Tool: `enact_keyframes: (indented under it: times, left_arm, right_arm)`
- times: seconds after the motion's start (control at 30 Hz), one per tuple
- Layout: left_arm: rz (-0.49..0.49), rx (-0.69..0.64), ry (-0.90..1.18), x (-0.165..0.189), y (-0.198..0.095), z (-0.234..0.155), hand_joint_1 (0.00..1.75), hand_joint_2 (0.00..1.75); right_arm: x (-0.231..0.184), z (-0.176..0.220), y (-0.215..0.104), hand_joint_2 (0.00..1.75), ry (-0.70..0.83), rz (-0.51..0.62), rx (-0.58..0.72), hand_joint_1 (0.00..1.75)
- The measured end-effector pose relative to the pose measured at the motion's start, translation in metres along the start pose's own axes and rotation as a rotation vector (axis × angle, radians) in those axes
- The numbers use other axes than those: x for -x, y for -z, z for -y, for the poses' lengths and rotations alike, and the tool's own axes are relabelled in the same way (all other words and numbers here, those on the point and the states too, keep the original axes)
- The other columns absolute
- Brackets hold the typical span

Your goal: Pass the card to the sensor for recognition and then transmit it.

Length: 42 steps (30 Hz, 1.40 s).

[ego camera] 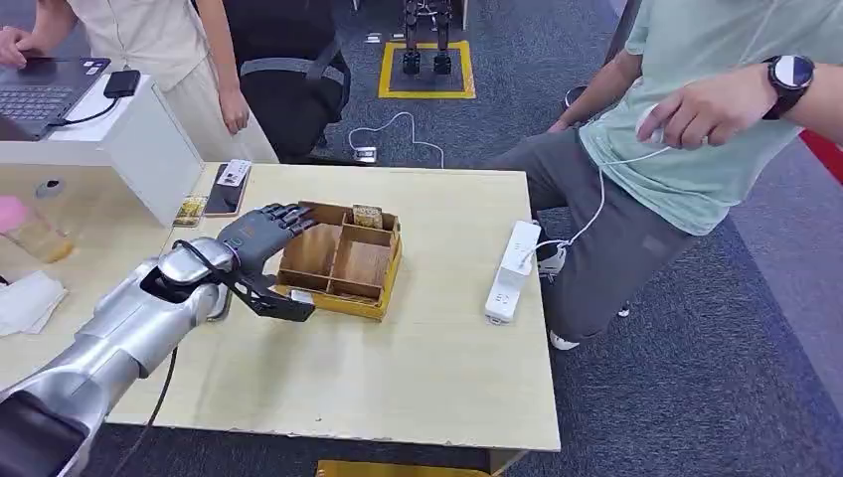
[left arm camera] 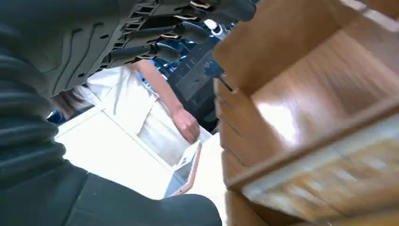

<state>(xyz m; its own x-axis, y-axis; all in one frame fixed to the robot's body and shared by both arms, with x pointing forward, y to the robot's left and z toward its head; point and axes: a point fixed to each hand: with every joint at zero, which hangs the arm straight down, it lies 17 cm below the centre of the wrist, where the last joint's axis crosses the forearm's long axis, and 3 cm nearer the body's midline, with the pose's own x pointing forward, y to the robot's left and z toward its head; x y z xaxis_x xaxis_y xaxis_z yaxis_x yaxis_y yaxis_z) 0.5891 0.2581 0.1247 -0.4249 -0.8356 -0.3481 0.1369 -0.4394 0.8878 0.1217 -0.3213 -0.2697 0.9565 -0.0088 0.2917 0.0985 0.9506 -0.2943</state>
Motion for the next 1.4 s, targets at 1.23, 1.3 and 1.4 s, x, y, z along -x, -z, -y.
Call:
enact_keyframes:
  times: [1.23,1.3,1.4]
  left_arm:
    - [-0.148,0.021,0.011,0.085,-0.027,0.007,0.00,1.75]
    - [-0.152,0.025,0.010,0.087,-0.028,0.010,0.00,1.75]
    - [-0.153,0.028,0.008,0.089,-0.030,0.012,0.00,1.75]
  right_arm:
    - [0.000,0.001,0.000,1.75,0.013,-0.003,0.004,0.00]
    - [0.000,0.001,0.000,1.75,0.013,-0.004,0.004,0.00]
    - [0.000,0.001,0.000,1.75,0.013,-0.003,0.005,0.00]
